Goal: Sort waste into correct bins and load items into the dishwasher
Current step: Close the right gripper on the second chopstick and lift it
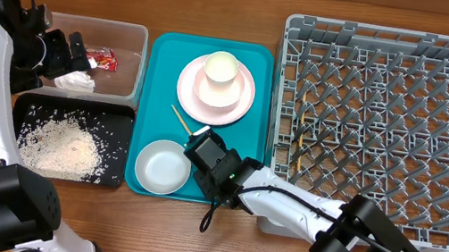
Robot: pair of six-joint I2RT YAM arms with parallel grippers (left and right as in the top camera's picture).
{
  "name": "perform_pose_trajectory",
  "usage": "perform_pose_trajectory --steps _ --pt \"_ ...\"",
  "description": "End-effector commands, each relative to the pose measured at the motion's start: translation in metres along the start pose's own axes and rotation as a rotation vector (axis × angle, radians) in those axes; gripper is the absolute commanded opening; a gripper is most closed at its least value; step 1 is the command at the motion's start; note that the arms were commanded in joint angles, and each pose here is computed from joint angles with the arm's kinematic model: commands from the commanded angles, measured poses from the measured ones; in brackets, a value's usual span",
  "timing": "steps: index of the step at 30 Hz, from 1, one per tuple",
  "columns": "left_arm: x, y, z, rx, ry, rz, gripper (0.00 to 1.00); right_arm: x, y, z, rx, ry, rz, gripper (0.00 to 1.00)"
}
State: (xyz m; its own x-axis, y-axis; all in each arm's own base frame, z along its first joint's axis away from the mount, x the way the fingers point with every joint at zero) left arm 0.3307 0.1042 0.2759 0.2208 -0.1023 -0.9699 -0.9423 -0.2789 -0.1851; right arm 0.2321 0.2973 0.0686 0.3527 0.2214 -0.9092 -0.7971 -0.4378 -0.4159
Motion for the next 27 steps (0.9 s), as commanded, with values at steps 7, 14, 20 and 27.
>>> perform_pose_trajectory --steps 7,14,20,27 --pt "-0.0065 -0.0019 0.0011 -0.003 -0.011 -0.024 1.0 0.0057 0.0066 -0.001 0.002 0.01 0.025 0.19" --pt "-0.0065 -0.0019 0.0011 -0.003 -0.011 -0.024 1.0 0.0058 0.0039 0.0001 0.005 0.003 0.01 0.2" --pt "-0.0065 -0.0019 0.0011 -0.003 -0.011 -0.024 1.0 0.0059 0.0018 0.001 0.007 -0.002 -0.002 0.2" --pt "-0.0065 -0.0019 0.0011 -0.003 -0.011 -0.024 1.0 0.0059 0.0052 -0.0004 0.004 0.006 0.017 0.13"
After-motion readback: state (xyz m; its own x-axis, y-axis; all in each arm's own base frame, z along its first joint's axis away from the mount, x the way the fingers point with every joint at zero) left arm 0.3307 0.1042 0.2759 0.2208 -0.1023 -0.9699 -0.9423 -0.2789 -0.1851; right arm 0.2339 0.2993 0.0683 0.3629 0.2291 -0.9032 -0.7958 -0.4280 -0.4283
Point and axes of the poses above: each gripper's point midway between its finger pads, its own x axis out along the fingers, its own z axis along the line the jaws close on, y = z × x, the point moved 7 cm from there along -x, back along the fingers, and after that the axes turned 11 degrees about x, right-handed, at the moved point
